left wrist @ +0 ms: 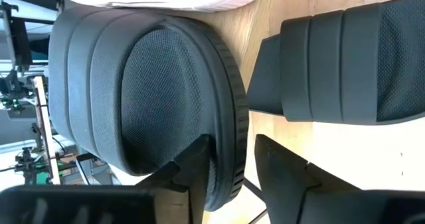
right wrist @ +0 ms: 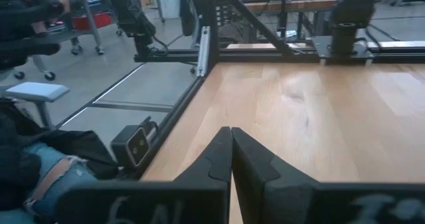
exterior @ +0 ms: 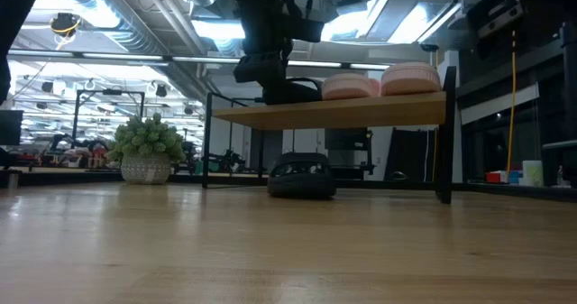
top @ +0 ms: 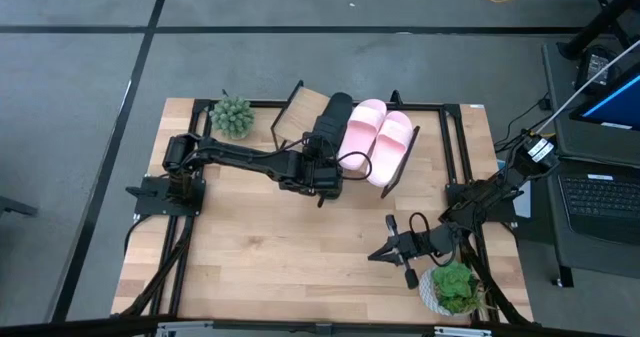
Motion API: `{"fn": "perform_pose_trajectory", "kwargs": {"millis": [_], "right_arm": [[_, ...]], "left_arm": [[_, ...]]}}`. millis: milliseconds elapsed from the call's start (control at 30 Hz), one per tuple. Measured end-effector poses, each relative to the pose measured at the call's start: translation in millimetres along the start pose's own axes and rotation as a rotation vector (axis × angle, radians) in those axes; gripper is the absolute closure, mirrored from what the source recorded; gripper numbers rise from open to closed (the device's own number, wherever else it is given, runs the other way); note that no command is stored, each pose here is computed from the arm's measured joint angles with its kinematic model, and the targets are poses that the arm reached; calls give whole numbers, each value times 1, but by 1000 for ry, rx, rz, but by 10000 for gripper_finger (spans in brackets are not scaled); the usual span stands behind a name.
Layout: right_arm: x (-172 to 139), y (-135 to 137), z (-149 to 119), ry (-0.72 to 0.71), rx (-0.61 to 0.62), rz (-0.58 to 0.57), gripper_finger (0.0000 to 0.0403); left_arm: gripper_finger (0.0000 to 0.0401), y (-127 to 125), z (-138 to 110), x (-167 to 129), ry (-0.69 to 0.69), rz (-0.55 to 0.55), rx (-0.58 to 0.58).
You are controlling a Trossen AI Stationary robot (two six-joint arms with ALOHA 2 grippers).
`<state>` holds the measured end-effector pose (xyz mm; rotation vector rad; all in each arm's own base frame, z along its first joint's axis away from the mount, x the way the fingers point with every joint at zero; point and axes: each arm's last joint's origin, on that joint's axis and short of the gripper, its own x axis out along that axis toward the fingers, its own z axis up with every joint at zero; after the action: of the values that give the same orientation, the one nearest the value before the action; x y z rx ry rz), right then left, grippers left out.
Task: Pick and place slides into the shelf
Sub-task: Put the left black slides on the shelf, then put the black slides on the shelf
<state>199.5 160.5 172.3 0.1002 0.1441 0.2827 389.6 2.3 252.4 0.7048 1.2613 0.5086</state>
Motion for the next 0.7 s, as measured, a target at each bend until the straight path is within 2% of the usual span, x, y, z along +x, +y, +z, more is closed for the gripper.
{"fn": "perform_pose_trajectory", "kwargs": {"millis": [167, 367, 700], "right_arm": [[0, 0, 0, 2, 0, 13, 391], [0, 0, -1, 7, -4, 13, 391], [0, 0, -1, 9, -7, 14, 391]], "left_arm": [[275, 0, 0, -1, 1, 4, 32], [272, 5, -3, -15, -37, 11, 36], [271, -2, -2, -32, -93, -58, 42]]}}
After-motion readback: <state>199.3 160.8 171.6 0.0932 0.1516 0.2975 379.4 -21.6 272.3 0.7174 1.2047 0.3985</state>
